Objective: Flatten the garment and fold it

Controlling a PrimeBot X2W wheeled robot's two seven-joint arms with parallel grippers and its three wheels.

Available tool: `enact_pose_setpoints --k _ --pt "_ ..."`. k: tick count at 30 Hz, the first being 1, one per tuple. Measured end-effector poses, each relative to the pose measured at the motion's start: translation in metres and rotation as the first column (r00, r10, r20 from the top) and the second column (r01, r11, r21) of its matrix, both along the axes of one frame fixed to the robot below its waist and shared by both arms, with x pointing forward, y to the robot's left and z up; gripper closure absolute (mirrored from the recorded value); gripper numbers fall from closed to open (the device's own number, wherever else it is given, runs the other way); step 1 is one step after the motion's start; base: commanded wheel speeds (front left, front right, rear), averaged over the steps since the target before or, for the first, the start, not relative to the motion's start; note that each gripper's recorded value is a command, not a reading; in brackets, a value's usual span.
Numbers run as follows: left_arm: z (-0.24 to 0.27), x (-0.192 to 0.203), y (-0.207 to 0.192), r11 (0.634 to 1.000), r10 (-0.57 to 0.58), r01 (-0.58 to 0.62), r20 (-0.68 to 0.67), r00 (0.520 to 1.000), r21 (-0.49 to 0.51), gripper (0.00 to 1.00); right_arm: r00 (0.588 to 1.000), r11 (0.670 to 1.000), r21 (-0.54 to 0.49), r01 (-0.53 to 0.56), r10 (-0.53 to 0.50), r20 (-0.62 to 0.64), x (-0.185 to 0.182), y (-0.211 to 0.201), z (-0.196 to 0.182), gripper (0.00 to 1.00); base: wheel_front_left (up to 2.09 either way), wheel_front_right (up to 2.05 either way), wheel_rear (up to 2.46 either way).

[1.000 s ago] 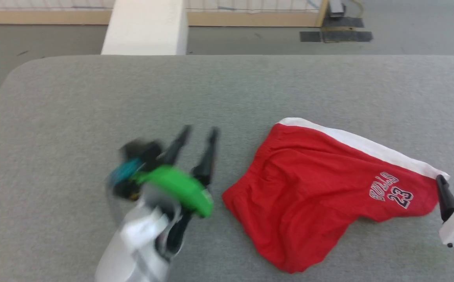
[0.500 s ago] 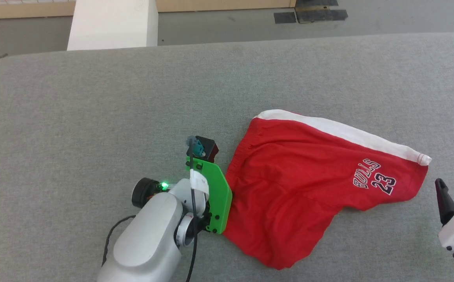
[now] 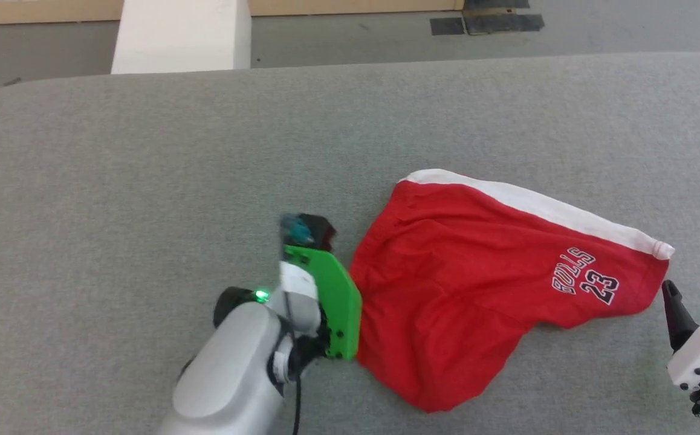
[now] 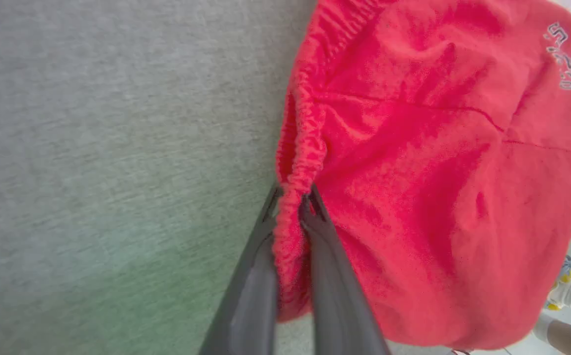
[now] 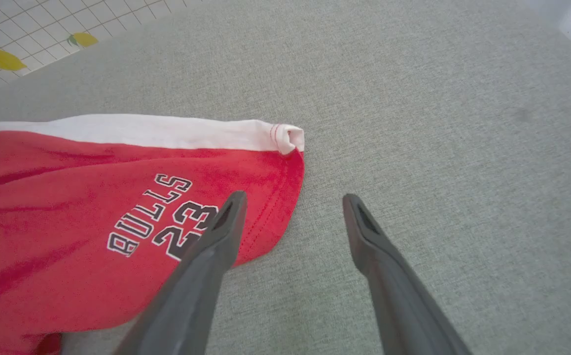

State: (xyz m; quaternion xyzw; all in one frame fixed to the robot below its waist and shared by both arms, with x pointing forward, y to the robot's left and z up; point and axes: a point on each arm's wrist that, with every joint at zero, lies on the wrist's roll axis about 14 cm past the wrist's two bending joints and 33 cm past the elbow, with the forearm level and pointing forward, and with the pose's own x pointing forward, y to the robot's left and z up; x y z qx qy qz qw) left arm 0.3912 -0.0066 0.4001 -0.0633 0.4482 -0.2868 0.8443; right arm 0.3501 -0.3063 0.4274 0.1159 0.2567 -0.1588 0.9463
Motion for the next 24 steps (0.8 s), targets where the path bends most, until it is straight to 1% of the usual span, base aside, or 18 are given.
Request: enact_pose_setpoints --k 2,4,7,10,13,15,18,22,24 --pt "0.012 0.011 0.009 0.996 0.078 -0.076 0.036 0.996 -0.046 1.0 1.0 1.0 0.003 -0.011 0.011 0.001 0.002 0.003 0.0 0.0 0.0 0.0 0.0" --pt "0.028 0.023 0.023 0.983 0.165 -0.158 0.072 0.984 -0.099 1.0 1.0 1.0 0.007 -0.027 0.027 0.001 0.005 0.009 -0.001 0.0 0.0 0.0 0.0" --pt "0.04 0.028 0.049 0.958 0.27 -0.256 0.105 0.957 -0.128 1.0 0.998 0.998 0.012 -0.055 0.055 0.002 0.01 0.017 -0.001 0.0 0.0 0.0 0.0" --pt "0.041 0.02 0.079 0.926 0.368 -0.355 0.105 0.924 -0.13 1.0 0.996 0.996 0.02 -0.091 0.091 0.003 0.016 0.029 -0.001 0.0 0.0 0.0 0.0" --pt "0.036 0.003 0.11 0.877 0.473 -0.462 0.066 0.878 -0.132 1.0 0.991 0.99 0.028 -0.136 0.136 0.001 0.022 0.044 -0.003 0.0 0.0 0.0 0.0" --pt "0.028 -0.015 0.128 0.838 0.538 -0.531 0.025 0.843 -0.122 1.0 0.985 0.985 0.033 -0.171 0.17 0.006 0.028 0.055 -0.002 0.0 0.0 0.0 0.0" --pt "0.011 -0.048 0.148 0.791 0.604 -0.605 -0.045 0.796 -0.089 1.0 0.976 0.975 0.037 -0.219 0.218 0.019 0.037 0.072 0.001 0.0 0.0 0.0 0.0" --pt "-0.012 -0.096 0.154 0.739 0.653 -0.67 -0.174 0.737 -0.062 1.0 0.96 0.959 0.042 -0.28 0.279 0.033 0.048 0.094 0.004 0.0 0.0 0.0 0.0" --pt "-0.019 -0.113 0.151 0.725 0.659 -0.686 -0.224 0.718 -0.064 1.0 0.953 0.953 0.042 -0.302 0.3 0.039 0.051 0.102 0.006 0.0 0.0 0.0 0.0"
